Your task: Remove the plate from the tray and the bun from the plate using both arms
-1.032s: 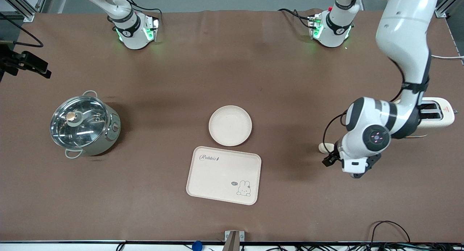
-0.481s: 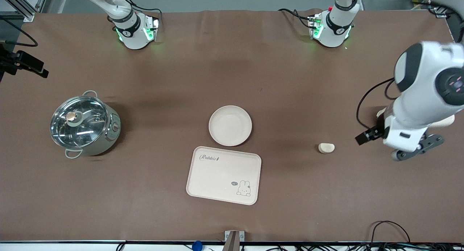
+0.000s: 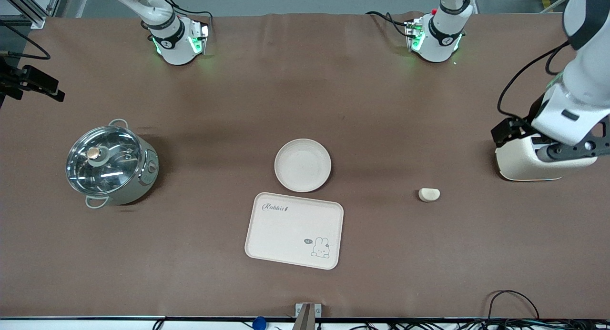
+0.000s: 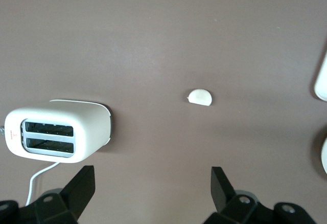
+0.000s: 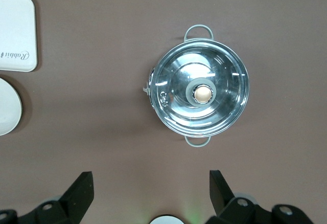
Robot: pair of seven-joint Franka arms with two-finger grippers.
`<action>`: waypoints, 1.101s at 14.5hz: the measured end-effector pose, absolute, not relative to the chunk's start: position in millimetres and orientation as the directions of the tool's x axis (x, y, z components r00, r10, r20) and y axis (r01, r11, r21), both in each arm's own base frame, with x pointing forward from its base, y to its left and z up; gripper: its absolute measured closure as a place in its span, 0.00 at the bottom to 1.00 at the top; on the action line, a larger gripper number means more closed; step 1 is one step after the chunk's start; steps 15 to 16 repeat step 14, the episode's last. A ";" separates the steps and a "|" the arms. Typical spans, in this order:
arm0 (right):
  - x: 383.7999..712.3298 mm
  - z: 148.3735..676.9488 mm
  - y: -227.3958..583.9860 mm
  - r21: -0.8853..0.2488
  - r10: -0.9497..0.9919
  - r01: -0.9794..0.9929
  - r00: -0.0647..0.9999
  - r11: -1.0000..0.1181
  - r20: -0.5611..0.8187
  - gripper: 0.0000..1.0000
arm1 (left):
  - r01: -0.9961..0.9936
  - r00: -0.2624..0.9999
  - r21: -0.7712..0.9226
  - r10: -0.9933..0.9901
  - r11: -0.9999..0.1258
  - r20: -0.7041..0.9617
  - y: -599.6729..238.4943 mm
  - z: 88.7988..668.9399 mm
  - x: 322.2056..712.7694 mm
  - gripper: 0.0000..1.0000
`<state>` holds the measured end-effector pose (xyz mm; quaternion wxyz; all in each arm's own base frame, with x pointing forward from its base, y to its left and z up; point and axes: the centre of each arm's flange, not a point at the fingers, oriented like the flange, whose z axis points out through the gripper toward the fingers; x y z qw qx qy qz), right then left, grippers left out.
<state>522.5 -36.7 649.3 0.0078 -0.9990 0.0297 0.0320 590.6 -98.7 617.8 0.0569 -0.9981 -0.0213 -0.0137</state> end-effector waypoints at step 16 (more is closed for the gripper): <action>522.6 649.7 -47.0 0.012 -0.033 -0.032 0.998 -0.999 -0.058 0.00 | -0.069 0.997 -0.044 -0.070 -0.997 0.013 -69.3 651.0 495.5 0.00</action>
